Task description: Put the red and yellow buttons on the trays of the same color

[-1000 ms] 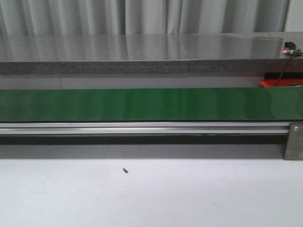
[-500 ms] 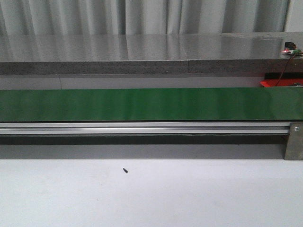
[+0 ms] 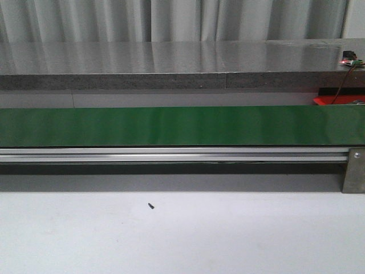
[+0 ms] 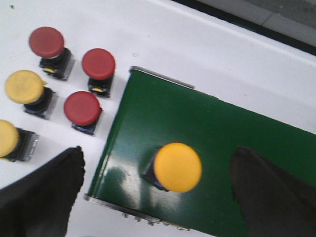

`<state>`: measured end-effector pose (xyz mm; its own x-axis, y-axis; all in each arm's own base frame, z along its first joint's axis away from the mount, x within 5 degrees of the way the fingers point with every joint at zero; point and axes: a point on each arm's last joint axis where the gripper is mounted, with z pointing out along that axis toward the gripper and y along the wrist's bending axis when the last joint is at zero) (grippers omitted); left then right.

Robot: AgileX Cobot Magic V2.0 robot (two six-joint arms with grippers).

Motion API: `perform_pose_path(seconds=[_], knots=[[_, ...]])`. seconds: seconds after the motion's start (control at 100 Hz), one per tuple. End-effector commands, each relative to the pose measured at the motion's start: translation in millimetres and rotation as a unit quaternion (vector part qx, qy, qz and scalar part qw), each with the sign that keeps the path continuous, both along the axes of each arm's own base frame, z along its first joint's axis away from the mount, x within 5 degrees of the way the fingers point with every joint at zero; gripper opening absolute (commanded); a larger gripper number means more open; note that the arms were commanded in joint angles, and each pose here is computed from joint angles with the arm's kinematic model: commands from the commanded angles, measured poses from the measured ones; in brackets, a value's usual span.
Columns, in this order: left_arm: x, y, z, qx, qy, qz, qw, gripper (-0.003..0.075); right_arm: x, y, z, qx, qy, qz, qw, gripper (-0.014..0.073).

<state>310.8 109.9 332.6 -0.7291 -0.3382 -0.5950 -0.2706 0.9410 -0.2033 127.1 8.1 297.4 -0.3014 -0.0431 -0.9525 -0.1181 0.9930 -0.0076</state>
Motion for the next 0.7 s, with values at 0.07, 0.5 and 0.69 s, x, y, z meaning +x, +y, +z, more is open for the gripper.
perform_pose_path(seconds=[0.07,0.5,0.69], knots=[[-16.6,23.7,22.9,0.008,-0.042,0.055,0.998,0.0584,1.2,-2.4,13.6,0.004,-0.040,-0.015,0.999,-0.0066],[-25.4,69.6,0.4,0.003,-0.011,0.121,0.993,0.0584,1.2,-2.4,13.6,0.004,-0.040,-0.015,0.999,-0.0066],[-14.2,80.8,-23.9,-0.004,0.017,0.124,0.992,0.0584,1.2,-2.4,13.6,0.004,-0.040,-0.015,0.999,-0.0066]])
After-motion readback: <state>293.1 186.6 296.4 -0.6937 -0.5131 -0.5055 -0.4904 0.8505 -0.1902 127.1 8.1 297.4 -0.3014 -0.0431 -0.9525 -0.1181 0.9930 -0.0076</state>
